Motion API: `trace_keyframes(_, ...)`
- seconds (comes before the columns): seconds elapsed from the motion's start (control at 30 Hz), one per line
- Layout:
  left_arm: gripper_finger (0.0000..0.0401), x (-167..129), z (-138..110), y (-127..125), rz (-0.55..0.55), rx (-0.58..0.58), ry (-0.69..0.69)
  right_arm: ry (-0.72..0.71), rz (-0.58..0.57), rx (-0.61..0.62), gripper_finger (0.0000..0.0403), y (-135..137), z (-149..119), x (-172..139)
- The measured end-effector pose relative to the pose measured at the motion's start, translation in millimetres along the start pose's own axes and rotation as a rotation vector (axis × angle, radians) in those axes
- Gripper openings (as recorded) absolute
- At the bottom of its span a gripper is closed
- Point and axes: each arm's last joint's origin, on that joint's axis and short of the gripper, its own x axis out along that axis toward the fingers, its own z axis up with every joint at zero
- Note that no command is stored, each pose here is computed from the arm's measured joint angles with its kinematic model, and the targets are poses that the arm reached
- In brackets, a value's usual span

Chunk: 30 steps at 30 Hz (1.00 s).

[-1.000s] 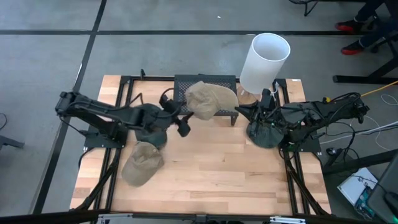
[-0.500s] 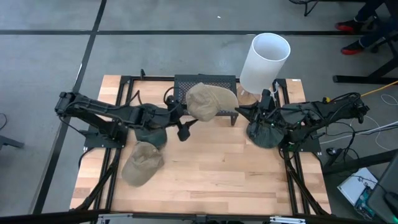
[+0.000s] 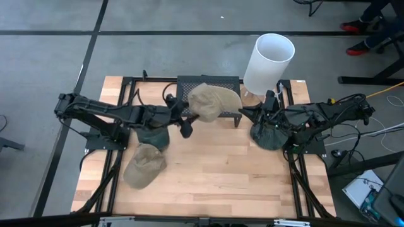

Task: Pick & Place hat
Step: Put the right brown cap on the shelf

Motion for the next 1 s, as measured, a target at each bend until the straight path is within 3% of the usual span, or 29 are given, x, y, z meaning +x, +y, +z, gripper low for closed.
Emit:
trace_keyframes(0.2,0.0208,5,5,5,-0.076,-0.044,-0.003,0.001,-0.001,-0.003,0.0014,3,-1,4)
trace_keyframes(0.53,0.0016,6,7,5,-0.111,0.023,-0.007,-0.006,0.002,-0.004,0.0014,4,-1,5)
trace_keyframes(0.7,0.0005,1,8,6,-0.155,0.013,0.01,0.004,0.0,-0.106,0.0027,3,-2,5)
trace_keyframes(1.0,0.0004,-26,17,31,-0.218,-0.146,0.098,0.032,-0.04,-0.212,0.01,-4,-3,15)
